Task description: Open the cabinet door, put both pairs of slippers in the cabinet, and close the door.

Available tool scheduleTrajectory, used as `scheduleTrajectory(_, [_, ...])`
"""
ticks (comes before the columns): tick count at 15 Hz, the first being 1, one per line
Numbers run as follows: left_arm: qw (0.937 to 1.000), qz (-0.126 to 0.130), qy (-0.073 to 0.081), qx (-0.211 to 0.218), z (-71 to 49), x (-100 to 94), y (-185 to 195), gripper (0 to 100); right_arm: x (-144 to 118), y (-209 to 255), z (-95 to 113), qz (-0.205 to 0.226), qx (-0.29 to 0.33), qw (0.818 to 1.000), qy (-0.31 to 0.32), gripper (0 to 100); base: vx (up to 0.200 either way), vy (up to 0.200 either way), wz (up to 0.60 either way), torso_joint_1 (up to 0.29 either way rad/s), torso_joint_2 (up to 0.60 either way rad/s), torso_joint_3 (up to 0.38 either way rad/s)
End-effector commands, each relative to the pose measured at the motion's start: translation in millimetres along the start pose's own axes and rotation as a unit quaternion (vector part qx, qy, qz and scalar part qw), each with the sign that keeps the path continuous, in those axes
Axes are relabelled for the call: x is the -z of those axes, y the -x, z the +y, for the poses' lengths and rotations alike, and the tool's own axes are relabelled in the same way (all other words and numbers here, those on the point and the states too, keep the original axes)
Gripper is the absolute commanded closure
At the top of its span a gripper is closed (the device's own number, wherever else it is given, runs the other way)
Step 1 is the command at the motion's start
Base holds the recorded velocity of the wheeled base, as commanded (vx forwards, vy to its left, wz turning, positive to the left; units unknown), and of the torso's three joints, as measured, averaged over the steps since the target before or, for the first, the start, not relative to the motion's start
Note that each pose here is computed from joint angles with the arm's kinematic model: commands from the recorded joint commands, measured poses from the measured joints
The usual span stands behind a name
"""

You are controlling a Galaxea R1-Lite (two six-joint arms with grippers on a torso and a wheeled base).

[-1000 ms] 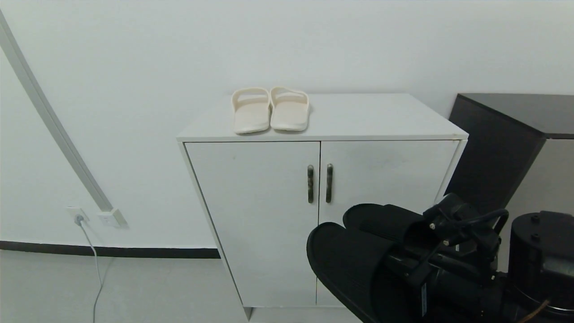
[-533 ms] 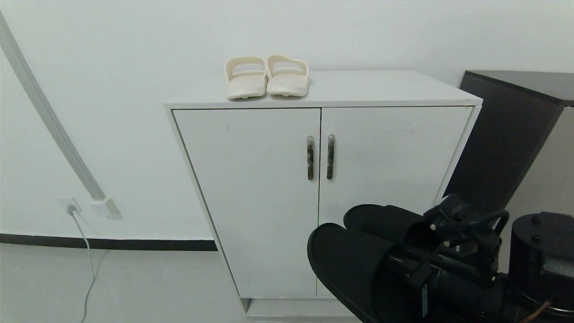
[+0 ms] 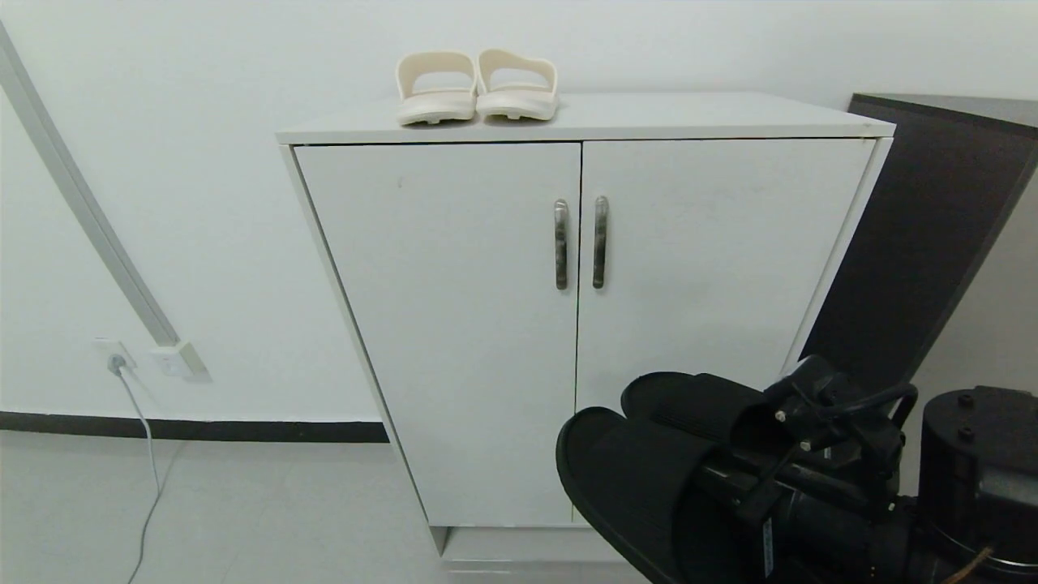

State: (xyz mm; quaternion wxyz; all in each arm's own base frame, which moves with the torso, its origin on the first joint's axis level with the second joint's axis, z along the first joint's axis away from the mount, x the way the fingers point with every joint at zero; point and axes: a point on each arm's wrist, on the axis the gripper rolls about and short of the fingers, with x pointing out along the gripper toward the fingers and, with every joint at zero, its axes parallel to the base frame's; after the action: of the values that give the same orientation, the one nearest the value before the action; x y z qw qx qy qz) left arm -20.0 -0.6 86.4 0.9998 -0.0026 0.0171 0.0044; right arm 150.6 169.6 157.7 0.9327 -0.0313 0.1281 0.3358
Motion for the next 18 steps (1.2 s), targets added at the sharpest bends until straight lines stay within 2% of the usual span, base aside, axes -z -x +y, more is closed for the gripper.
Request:
scheduleTrajectory(1, [0.9987, -0.032, 0.04, 0.0, -0.3, -56.4, 1.7, 0, 1.6, -0.3, 0.3, 0.003, -0.001, 1.0, 0.002, 100, 0.0, 0.0, 0.0, 0.0, 0.0, 0.0])
scheduleTrajectory(2, [0.9991, -0.022, 0.035, 0.004, -0.4, -60.5, -1.8, 0, 2.0, -0.2, 0.2, 0.004, -0.001, 1.0, 0.002, 100, 0.0, 0.0, 0.0, 0.0, 0.0, 0.0])
scheduleTrajectory(3, [0.9995, -0.003, 0.031, 0.008, -0.5, -55.1, -5.7, 0, 1.5, 0.5, 0.2, 0.003, -0.001, 1.0, 0.001, 100, 0.0, 0.0, 0.0, 0.0, 0.0, 0.0])
scheduleTrajectory(5, [0.9982, 0.033, 0.034, 0.036, -1.5, -44.8, -12.8, 0, 1.1, 1.6, 0.0, 0.001, 0.0, 1.0, 0.009, 100, 0.0, 0.0, 0.0, 0.0, 0.0, 0.0])
scheduleTrajectory(6, [0.9978, 0.038, 0.034, 0.043, -1.9, -47.6, -15.4, 0, 2.2, 1.4, -0.1, 0.003, 0.0, 1.0, 0.014, 100, 0.0, 0.0, 0.0, 0.007, 0.14, 0.188])
scheduleTrajectory(8, [0.9966, 0.037, 0.033, 0.065, -2.9, -67.4, -24.8, 0, 2.6, 2.0, -0.2, 0.003, 0.0, 1.0, 0.015, 100, 0.0, 0.0, 0.0, 0.0, 0.14, 0.088])
scheduleTrajectory(11, [0.9929, 0.054, 0.034, 0.1, -4.7, -94.7, -52.9, 0, 2.8, 2.0, -0.2, 0.004, 0.0, 1.0, 0.016, 100, 0.0, 0.0, 0.0, 0.001, 0.02, 0.015])
scheduleTrajectory(12, [0.9883, 0.06, 0.019, 0.138, -6.4, -105.0, -73.2, 0, 2.4, 2.3, -0.2, 0.003, -0.001, 1.0, 0.015, 100, 0.0, 0.0, 0.0, 0.0, 0.0, 0.0])
scheduleTrajectory(14, [0.983, 0.063, -0.02, 0.171, -8.4, -110.0, -93.8, 0, 2.4, 2.3, -0.2, 0.003, -0.001, 1.0, 0.015, 100, 0.0, 0.0, 0.0, 0.0, 0.0, 0.0])
scheduleTrajectory(15, [0.9792, 0.07, -0.026, 0.188, -11.4, -114.0, -104.3, 0, 2.4, 2.3, -0.2, 0.003, -0.002, 1.0, 0.014, 100, 0.0, 0.0, 0.0, 0.0, 0.0, 0.0])
scheduleTrajectory(18, [0.9618, 0.083, -0.025, 0.26, -29.5, -128.8, -126.4, 0, 2.8, 1.2, 0.0, 0.004, -0.002, 1.0, 0.015, 100, 0.0, 0.0, 0.0, 0.0, 0.0, 0.0])
